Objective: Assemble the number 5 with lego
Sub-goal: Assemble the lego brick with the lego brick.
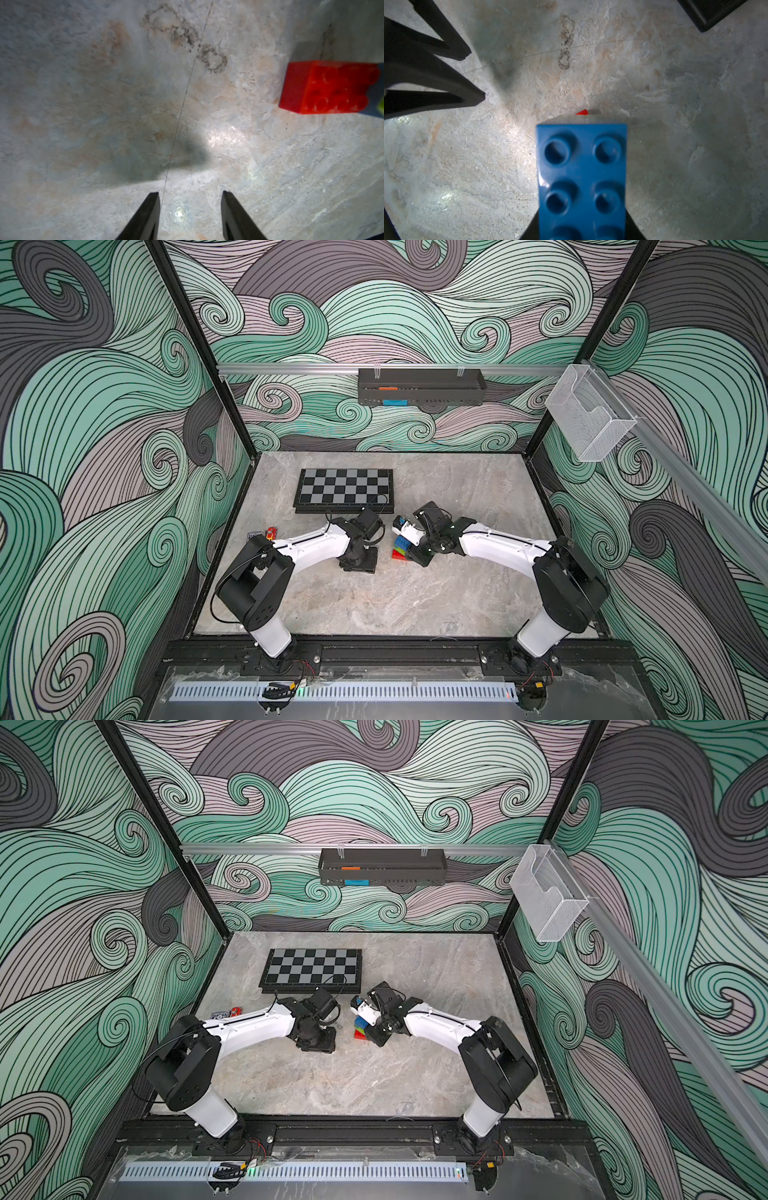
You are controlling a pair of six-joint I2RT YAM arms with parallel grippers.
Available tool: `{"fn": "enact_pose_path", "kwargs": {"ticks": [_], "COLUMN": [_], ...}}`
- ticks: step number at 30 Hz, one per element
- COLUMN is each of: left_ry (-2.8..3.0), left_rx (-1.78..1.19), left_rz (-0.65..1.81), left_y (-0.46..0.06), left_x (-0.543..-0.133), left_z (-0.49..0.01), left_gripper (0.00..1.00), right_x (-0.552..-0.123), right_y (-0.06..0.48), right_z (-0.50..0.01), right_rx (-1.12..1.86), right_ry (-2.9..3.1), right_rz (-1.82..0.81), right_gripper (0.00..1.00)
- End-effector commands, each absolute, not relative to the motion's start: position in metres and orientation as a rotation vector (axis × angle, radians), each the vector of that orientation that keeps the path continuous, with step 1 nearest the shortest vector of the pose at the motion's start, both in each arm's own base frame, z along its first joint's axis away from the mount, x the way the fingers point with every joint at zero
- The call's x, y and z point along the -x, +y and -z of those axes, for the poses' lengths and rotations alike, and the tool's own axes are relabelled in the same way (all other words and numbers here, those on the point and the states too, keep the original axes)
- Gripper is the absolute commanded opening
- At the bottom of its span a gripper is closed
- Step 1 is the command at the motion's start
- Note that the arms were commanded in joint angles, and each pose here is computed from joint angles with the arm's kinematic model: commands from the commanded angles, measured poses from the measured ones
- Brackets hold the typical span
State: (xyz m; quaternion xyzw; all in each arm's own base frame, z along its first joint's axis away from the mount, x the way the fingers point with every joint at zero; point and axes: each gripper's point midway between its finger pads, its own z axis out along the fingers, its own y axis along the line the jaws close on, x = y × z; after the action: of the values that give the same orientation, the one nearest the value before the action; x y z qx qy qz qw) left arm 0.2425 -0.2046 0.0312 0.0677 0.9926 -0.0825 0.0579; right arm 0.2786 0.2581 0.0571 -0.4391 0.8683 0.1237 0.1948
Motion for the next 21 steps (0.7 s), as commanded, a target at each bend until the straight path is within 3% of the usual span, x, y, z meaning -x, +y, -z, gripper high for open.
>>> {"fn": "enact_pose_path", "kwargs": {"ticks": [1, 21], "left_ry": [2.990, 3.005], "left_rx": [-0.184, -0.181], "left_rz": [0.251, 0.212], "left_y": [-0.202, -0.190], "left_x": [-0.245, -0.237], "left_z": [-0.038, -0.040], "left_gripper": [0.52, 0.52], "right_x": [-0.284, -0.290], "right_y": [0.262, 0.257], "right_z": [-0.062, -0.065], "right_rx": [1.261, 1.491], "right_ry": [2.400, 2.344], "right_rz": [-0.326, -0.450], "right_gripper": [0.32, 0.33]}}
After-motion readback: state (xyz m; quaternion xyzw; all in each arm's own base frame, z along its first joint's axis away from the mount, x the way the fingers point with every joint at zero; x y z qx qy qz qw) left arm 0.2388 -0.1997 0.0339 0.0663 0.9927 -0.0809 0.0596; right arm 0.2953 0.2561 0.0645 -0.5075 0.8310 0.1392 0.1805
